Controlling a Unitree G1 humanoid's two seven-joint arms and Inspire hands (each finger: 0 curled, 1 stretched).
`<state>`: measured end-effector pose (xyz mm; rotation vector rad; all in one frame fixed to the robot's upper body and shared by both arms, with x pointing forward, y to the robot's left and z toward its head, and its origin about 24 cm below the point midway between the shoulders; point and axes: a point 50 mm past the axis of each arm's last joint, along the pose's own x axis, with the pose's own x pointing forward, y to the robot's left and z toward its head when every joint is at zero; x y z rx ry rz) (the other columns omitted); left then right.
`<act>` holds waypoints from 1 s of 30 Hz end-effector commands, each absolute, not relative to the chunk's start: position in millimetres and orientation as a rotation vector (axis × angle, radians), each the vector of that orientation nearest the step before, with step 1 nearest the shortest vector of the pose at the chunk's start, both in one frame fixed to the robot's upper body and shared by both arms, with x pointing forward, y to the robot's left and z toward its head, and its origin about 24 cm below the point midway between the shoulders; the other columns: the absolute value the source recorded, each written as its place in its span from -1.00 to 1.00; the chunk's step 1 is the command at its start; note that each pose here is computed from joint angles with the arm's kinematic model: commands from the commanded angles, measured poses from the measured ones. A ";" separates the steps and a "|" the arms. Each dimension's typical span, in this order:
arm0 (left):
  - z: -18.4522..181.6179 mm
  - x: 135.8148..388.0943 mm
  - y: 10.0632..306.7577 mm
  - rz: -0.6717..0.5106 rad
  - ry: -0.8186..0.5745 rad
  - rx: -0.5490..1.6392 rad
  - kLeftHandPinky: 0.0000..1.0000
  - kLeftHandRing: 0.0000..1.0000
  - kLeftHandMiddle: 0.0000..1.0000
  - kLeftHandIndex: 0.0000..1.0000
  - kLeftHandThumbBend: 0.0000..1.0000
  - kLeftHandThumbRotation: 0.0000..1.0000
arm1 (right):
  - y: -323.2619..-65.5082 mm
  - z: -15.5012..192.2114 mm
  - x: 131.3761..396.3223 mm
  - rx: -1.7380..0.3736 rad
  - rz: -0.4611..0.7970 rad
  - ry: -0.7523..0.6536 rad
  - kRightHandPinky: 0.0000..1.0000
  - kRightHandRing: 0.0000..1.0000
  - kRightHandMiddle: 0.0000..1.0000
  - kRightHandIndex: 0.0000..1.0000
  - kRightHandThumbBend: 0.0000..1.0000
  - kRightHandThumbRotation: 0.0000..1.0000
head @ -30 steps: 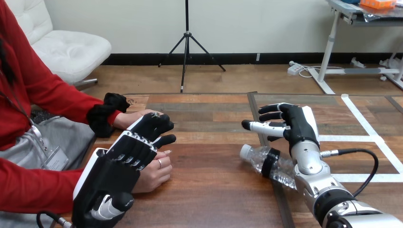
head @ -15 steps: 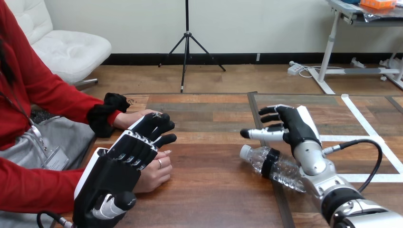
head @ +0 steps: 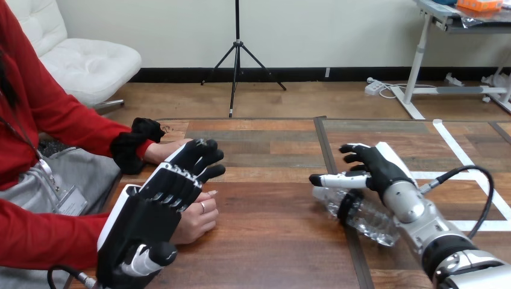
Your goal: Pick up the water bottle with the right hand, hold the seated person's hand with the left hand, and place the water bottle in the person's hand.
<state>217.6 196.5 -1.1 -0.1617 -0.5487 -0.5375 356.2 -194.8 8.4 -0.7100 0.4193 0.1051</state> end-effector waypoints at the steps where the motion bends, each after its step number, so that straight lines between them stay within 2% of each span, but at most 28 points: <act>1: 12.9 235.2 186.3 -0.566 -0.615 -0.150 0.71 0.80 0.82 0.76 1.00 0.26 | -194.9 44.0 377.0 -0.755 0.108 0.321 0.53 0.77 0.85 0.88 0.95 -0.23; 11: 13.0 238.1 181.9 -0.591 -0.616 -0.179 0.77 0.83 0.84 0.77 1.00 0.23 | -201.8 46.4 377.3 -0.814 0.157 0.369 0.52 0.80 0.91 0.95 0.95 -0.23; 30: 13.2 241.1 175.6 -0.592 -0.637 -0.192 0.73 0.85 0.85 0.77 1.00 0.24 | -211.7 50.8 376.3 -0.916 0.201 0.438 0.44 0.78 0.89 0.98 1.00 -0.20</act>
